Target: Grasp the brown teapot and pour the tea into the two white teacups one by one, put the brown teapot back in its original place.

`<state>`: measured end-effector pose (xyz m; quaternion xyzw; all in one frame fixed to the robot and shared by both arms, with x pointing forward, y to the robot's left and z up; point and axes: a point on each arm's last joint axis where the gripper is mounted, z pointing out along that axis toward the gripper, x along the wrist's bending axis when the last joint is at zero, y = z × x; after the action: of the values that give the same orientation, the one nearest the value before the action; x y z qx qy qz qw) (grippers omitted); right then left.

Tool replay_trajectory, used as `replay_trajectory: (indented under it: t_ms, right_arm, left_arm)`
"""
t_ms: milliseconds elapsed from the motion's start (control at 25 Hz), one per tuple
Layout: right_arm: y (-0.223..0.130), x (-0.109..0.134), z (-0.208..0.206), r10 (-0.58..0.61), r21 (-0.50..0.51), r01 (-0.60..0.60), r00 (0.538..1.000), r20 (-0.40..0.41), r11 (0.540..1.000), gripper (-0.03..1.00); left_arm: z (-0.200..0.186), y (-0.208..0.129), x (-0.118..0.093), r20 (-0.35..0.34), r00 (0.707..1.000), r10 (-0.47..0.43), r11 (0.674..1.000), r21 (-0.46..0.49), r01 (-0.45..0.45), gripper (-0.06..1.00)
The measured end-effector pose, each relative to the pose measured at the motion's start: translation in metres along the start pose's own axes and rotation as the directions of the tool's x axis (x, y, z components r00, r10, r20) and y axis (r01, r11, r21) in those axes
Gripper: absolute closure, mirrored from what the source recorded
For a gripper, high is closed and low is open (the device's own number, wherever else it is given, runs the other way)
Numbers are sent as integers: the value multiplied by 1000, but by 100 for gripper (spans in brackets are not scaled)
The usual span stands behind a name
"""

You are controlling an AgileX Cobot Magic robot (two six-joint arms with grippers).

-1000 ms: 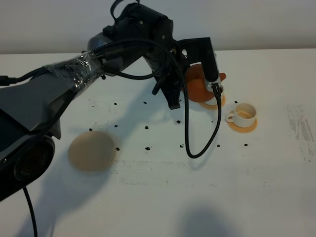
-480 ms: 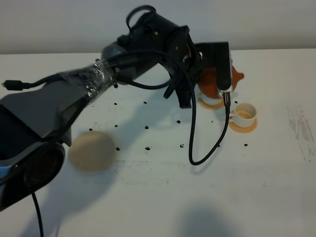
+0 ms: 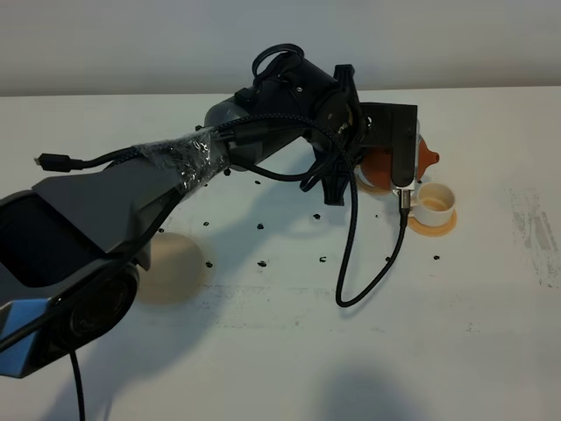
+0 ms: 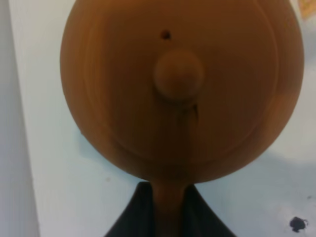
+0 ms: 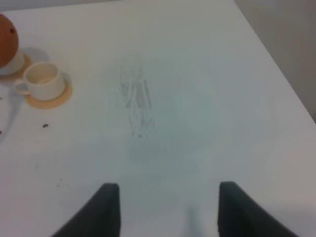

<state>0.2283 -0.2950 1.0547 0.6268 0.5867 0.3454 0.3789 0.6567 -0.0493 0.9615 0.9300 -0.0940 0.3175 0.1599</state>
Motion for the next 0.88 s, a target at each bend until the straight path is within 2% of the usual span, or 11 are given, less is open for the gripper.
replay_trajectory:
  t_ms: [880]
  right_arm:
    - [0, 0, 0, 0, 0, 0, 1000, 0, 1000, 53]
  left_arm:
    - [3, 9, -1, -89, 976, 200, 979, 65, -195, 87]
